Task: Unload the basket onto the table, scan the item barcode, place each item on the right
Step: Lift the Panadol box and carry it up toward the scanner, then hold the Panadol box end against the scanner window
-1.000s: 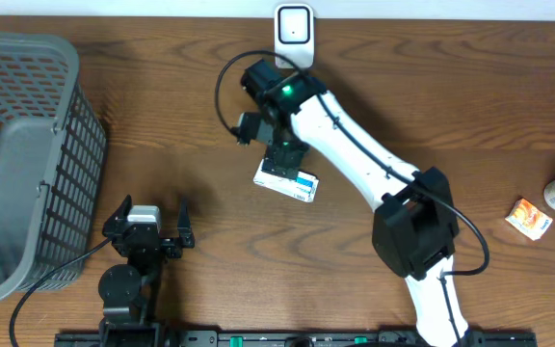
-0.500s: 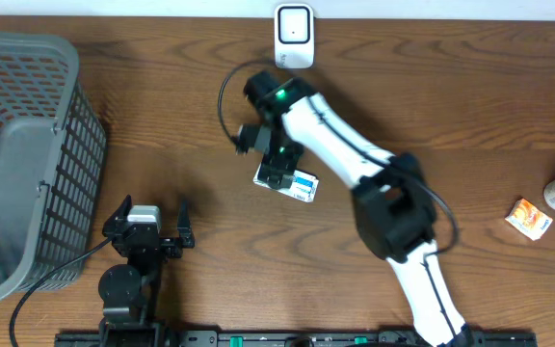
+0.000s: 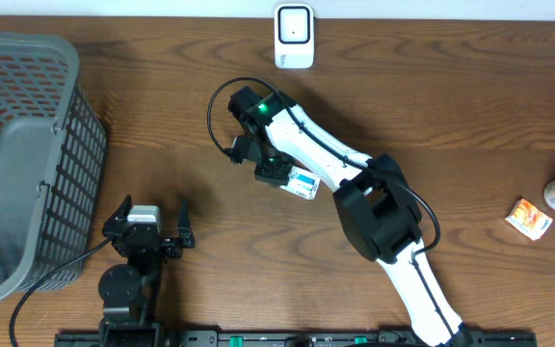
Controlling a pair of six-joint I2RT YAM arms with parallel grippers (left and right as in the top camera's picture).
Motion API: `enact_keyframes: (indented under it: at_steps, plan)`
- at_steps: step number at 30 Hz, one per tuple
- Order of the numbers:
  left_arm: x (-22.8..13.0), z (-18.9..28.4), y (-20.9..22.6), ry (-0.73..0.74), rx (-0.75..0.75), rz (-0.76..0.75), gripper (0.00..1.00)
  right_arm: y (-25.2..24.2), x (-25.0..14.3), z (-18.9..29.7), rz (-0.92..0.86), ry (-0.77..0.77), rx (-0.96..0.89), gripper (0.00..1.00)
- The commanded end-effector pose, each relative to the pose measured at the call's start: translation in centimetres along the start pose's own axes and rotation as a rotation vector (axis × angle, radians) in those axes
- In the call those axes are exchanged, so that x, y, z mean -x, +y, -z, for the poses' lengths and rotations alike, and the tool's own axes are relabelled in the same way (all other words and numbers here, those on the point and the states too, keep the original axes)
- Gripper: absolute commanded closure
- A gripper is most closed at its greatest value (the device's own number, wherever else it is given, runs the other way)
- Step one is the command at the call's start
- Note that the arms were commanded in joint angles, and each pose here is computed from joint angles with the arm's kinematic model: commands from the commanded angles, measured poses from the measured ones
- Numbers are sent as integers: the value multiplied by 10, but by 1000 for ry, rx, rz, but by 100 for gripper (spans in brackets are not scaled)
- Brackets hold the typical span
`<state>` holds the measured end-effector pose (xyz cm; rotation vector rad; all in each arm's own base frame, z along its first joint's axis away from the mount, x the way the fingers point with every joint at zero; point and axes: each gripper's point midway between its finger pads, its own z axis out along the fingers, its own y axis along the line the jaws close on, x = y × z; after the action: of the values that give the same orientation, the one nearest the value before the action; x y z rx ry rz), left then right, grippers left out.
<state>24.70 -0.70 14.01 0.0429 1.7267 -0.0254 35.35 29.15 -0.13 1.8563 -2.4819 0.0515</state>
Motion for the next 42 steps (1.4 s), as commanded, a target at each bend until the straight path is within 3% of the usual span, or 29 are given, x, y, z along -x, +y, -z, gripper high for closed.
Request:
enact_keyframes:
  at_steps: [1,5,15,33,42]
  plan:
    - [-15,0,-3,49,-19,7,4,22,-10,-38,-10,75,98,64]
    - [-15,0,-3,49,-19,7,4,17,-12,-37,-8,90,71,68]
    - [-15,0,-3,49,-18,7,4,-54,-15,-2,67,179,-284,68]
    - [-15,0,-3,49,-19,7,4,-201,43,110,45,-21,-951,70]
    - [-15,0,-3,49,-19,7,4,-237,57,137,47,-178,-1050,63]
